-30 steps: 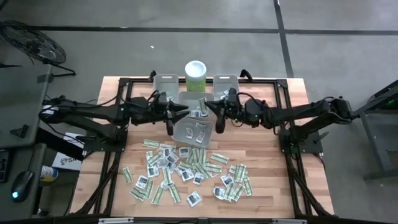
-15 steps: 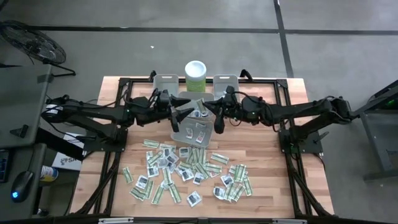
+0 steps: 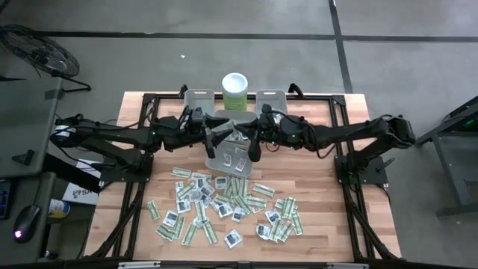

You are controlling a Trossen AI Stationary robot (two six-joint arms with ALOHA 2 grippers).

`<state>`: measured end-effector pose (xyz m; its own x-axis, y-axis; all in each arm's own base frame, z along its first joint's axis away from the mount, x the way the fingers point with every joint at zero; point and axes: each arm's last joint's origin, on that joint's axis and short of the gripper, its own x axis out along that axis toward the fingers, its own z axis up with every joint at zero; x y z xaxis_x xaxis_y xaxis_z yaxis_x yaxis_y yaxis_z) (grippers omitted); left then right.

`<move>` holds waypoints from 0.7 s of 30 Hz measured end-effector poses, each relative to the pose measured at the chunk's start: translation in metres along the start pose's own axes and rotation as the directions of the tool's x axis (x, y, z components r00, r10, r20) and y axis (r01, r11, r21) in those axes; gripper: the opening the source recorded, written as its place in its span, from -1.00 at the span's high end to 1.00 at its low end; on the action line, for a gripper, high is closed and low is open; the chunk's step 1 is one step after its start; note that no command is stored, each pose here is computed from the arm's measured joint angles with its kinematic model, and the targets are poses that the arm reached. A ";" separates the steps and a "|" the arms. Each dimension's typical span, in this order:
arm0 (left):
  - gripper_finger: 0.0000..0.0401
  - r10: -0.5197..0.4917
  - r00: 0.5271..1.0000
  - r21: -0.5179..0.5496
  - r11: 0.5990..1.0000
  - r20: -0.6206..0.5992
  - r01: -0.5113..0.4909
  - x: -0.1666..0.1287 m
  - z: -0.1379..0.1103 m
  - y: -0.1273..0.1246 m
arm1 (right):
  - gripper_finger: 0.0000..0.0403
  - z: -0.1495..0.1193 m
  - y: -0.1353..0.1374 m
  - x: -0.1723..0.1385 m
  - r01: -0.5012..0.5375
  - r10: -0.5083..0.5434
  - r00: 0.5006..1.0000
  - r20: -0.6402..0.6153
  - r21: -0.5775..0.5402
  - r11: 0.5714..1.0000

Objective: Pick & Place First Aid Supplies
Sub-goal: Put the bandage pack into the left bin

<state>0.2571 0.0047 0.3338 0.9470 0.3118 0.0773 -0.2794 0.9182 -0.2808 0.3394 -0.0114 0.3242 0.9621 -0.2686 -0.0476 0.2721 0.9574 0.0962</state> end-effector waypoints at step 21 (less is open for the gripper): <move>0.96 0.061 0.997 0.009 0.998 -0.037 -0.061 0.000 -0.005 0.003 | 1.00 0.000 -0.002 0.003 0.007 -0.006 1.000 -0.021 0.000 1.000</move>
<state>0.2569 0.0060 0.3283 0.9334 0.3581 0.0243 -0.3380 0.8996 -0.2764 0.3418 -0.0141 0.3237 0.9596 -0.2725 -0.0695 0.2784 0.9556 0.0962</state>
